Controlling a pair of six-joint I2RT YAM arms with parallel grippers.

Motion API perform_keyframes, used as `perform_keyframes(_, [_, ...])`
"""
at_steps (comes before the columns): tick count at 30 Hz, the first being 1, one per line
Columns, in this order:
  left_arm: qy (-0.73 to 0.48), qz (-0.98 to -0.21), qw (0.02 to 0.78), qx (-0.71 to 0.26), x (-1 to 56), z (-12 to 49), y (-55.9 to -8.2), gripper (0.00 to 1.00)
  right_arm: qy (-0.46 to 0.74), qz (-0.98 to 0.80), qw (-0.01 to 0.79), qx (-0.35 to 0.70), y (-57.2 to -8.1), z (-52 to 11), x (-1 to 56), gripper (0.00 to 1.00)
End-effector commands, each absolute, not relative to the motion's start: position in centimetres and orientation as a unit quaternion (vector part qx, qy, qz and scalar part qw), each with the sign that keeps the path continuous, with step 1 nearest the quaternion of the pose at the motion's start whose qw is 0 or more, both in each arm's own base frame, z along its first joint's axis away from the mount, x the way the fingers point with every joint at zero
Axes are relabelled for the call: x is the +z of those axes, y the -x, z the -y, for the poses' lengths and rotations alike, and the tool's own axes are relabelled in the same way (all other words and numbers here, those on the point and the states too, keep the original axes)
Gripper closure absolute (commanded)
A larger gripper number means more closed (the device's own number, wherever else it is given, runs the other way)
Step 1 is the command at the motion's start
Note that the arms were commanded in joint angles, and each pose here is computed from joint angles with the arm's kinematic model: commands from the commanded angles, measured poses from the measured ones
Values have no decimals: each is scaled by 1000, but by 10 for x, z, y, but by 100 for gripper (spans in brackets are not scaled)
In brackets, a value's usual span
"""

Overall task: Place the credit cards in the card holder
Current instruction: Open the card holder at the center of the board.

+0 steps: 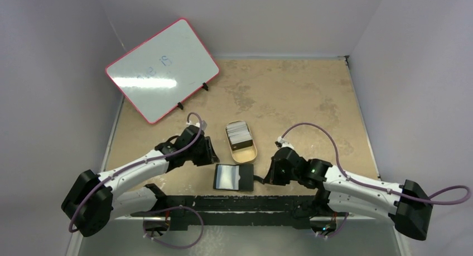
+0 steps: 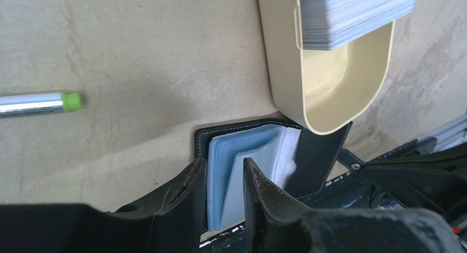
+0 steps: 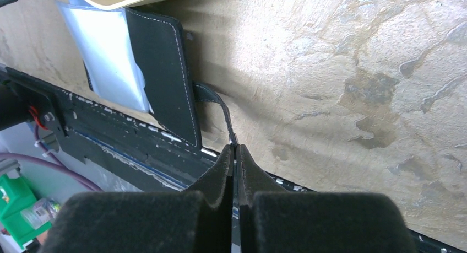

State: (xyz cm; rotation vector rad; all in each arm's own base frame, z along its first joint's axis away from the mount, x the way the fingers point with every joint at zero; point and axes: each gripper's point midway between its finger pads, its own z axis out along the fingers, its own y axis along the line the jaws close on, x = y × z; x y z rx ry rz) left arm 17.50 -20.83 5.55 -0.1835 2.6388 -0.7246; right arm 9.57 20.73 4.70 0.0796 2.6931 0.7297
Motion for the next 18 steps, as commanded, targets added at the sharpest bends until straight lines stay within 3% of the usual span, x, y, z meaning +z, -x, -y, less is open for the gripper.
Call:
perform_keyframes(1, [65, -919, 192, -339, 68, 234, -174, 68, -31, -948, 187, 257, -104, -213, 48, 100])
perform_keyframes(8, [68, -910, 196, -360, 66, 241, -178, 55, -26, -947, 186, 259, -104, -214, 47, 100])
perform_keyframes(18, [65, -909, 183, -369, 59, 249, -178, 55, -27, -946, 190, 262, -104, -214, 48, 100])
